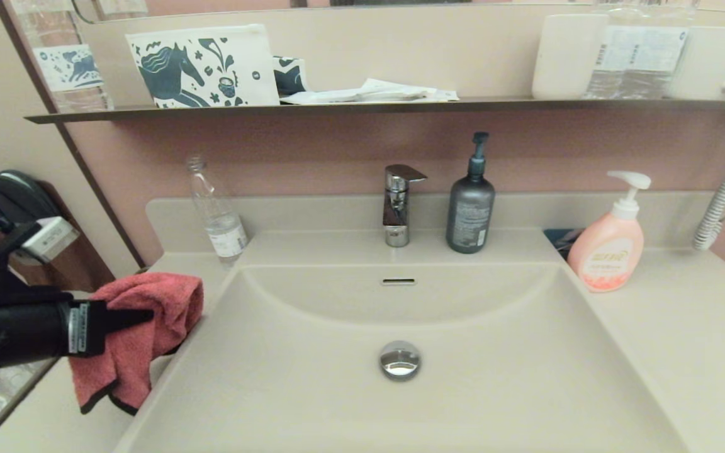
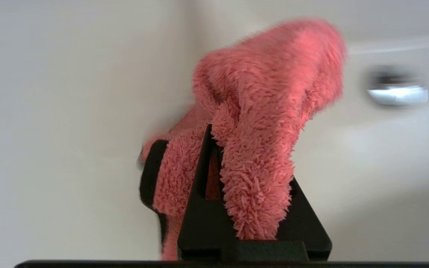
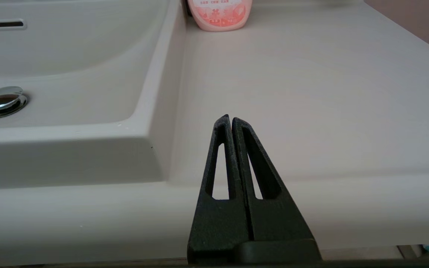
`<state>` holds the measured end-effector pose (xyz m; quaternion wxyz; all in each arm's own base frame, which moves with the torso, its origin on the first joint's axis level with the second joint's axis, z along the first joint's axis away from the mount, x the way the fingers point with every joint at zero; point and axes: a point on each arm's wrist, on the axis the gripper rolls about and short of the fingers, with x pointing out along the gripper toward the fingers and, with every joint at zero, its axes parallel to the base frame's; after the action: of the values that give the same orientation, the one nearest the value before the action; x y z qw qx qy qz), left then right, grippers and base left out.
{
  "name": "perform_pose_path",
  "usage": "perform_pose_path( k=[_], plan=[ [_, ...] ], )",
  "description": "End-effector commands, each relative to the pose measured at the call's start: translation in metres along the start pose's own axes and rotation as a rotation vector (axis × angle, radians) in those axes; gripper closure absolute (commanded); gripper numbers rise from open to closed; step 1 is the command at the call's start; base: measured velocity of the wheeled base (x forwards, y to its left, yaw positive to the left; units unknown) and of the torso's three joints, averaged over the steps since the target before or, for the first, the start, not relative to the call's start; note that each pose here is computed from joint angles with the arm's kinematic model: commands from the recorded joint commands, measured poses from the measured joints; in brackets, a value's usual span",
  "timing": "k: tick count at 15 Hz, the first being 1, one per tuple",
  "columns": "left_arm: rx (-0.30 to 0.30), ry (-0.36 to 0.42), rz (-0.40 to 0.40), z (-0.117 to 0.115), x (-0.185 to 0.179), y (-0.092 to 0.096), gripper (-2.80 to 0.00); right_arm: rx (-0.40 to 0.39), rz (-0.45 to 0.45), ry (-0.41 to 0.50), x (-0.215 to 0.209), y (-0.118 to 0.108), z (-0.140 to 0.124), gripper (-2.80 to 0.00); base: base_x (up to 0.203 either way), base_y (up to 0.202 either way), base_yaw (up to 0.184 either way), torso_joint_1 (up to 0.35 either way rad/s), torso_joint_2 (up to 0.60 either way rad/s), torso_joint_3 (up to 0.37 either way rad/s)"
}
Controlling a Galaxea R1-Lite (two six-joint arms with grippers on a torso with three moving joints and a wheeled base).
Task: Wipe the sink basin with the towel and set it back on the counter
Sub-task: Pick up the cloth, then wipe the sink
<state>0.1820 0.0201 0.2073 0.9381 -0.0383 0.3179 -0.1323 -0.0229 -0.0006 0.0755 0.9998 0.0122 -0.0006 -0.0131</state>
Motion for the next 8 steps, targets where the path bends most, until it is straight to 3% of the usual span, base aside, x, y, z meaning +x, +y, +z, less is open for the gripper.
perform_pose_path(
  k=[1,6,8],
  plan=[
    [-0.035,0.012,-0.080,0.010,-0.036,-0.037,0.00,0.000,0.000,0.001,0.000,0.000,0.000,0.00,0.000,0.000,0.000,0.000,0.00,0.000],
    [-0.073,0.084,-0.107,0.018,-0.052,-0.101,0.00,0.000,0.000,0.001,0.000,0.000,0.000,0.00,0.000,0.000,0.000,0.000,0.00,0.000],
    [-0.140,0.140,-0.118,0.020,-0.051,-0.126,0.00,0.000,0.000,0.001,0.000,0.000,0.000,0.00,0.000,0.000,0.000,0.000,0.00,0.000]
  ],
)
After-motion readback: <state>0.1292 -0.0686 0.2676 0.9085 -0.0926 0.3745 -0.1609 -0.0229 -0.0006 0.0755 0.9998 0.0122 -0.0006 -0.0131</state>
